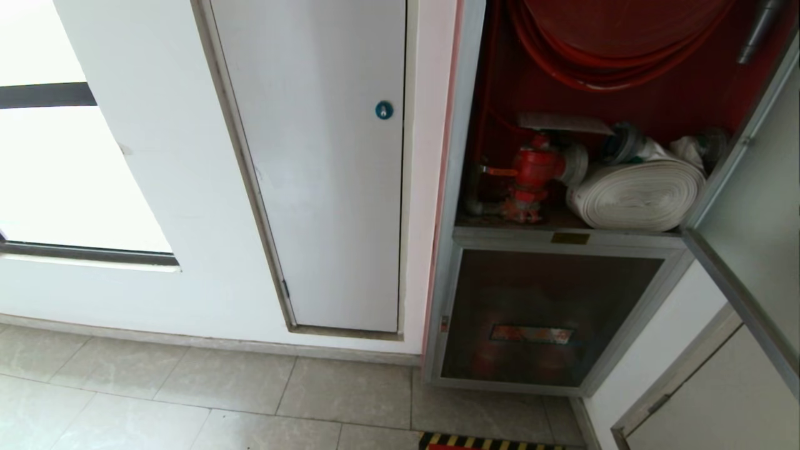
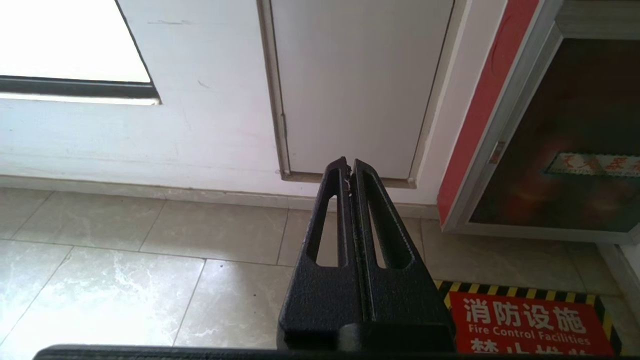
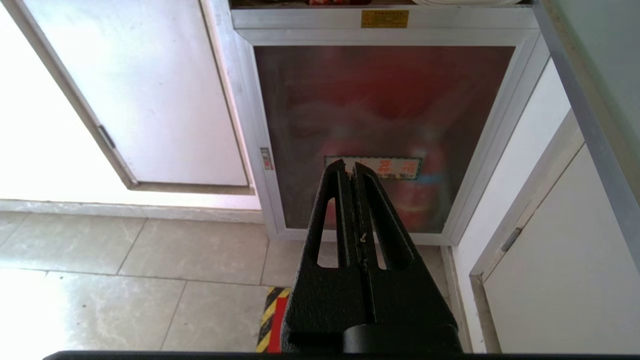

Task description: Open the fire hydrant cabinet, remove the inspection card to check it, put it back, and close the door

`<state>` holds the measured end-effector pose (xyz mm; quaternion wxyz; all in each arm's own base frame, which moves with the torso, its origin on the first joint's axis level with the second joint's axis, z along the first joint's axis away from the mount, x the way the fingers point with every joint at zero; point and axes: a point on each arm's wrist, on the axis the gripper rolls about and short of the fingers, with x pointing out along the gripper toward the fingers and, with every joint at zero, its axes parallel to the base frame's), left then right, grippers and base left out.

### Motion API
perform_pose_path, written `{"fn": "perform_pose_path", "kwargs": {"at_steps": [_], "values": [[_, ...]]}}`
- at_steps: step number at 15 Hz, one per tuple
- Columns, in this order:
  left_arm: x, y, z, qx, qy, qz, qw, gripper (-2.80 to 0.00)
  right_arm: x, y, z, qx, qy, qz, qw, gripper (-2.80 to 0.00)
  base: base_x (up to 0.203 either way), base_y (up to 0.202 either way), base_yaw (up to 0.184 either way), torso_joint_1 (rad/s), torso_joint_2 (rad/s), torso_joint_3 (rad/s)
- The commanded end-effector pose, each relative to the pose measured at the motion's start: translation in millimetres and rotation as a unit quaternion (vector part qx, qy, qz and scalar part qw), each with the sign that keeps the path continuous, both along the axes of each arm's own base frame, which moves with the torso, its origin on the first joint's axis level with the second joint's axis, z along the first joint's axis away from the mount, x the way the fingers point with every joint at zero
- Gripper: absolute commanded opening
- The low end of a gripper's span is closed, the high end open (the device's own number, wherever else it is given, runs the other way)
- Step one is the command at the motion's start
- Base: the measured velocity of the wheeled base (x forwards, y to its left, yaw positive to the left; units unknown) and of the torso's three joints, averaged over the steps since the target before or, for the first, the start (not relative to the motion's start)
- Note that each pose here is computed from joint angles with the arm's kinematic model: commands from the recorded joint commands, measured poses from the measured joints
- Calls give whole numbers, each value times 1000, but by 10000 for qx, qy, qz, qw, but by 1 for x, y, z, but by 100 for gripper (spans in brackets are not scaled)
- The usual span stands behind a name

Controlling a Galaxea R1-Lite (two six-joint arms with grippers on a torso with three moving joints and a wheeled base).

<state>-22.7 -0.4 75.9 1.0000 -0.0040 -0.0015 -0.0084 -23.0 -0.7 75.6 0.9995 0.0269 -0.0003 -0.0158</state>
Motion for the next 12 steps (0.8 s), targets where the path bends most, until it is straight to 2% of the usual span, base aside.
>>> {"fn": "perform_pose_path", "kwargs": {"at_steps": [1,4,6,10,12], "values": [[0,0,0,-6,0,0,10000,-280,0,0,0,-14,7,-3,10000,-280,0,0,0,0,0,0],[0,0,0,-6,5,0,10000,-280,0,0,1,-8,31,-10,10000,-280,0,0,0,0,0,0],[0,0,0,-6,0,0,10000,-280,-4,0,11,-8,-143,-6,9999,-280,0,0,0,0,0,0],[0,0,0,-3,0,0,10000,-280,-10,0,53,-7,-347,-69,9994,-280,0,0,0,0,0,0],[0,0,0,-5,0,0,10000,-280,-4,-2,78,-8,-220,-514,9984,-280,0,0,0,0,0,0]]}}
